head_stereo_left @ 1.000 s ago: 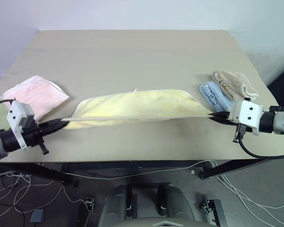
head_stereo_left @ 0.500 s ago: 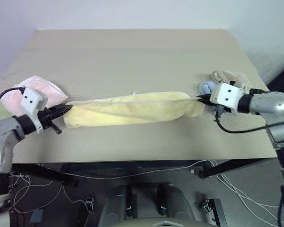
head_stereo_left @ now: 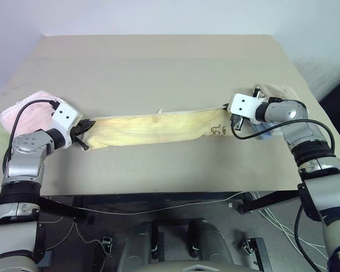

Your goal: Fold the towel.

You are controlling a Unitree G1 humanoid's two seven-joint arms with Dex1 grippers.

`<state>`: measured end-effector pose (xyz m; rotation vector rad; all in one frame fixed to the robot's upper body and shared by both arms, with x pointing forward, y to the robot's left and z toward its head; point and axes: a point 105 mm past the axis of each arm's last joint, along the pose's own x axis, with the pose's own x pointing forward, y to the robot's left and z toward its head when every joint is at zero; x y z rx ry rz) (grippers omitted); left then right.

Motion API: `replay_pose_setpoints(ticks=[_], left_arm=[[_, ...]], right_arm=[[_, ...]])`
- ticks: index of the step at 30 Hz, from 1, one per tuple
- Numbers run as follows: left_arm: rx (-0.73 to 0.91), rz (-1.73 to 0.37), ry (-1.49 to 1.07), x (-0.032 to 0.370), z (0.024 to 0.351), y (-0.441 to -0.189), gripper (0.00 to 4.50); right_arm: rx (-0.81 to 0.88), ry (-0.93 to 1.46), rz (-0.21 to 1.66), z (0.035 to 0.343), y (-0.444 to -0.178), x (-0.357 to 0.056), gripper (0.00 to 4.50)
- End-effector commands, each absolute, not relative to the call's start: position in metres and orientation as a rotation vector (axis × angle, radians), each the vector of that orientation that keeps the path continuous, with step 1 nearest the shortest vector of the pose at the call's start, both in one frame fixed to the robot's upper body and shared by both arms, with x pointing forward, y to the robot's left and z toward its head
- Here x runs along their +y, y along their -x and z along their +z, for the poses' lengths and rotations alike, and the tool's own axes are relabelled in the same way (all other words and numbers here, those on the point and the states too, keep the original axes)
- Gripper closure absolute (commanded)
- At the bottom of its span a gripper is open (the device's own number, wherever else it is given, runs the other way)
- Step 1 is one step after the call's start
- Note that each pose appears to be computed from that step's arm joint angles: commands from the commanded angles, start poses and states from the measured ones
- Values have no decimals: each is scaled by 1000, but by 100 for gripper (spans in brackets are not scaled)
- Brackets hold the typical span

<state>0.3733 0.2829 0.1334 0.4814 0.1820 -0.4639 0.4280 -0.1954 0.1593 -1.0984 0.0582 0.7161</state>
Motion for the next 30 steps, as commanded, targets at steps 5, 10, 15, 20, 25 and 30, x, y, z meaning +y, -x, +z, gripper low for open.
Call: replay_pose_setpoints(ticks=[5, 10, 15, 20, 25, 30], left_arm=[[163, -459, -490, 287, 138, -370, 357], [154, -418, -473, 296, 141, -366, 186], [138, -364, -475, 303, 145, -356, 18], [25, -360, -398, 294, 169, -344, 0], [-46, -456, -352, 273, 182, -331, 0], [-45, -605, -382, 248, 177, -319, 0]], right_arm=[[-40, 1120, 689, 175, -433, -187, 383], [-100, 1127, 635, 192, -434, -192, 215], [-191, 1131, 571, 215, -426, -201, 51], [-217, 890, 573, 225, -394, -206, 5], [-72, 461, 619, 203, -357, -193, 5], [136, -99, 543, 175, -338, -187, 5]])
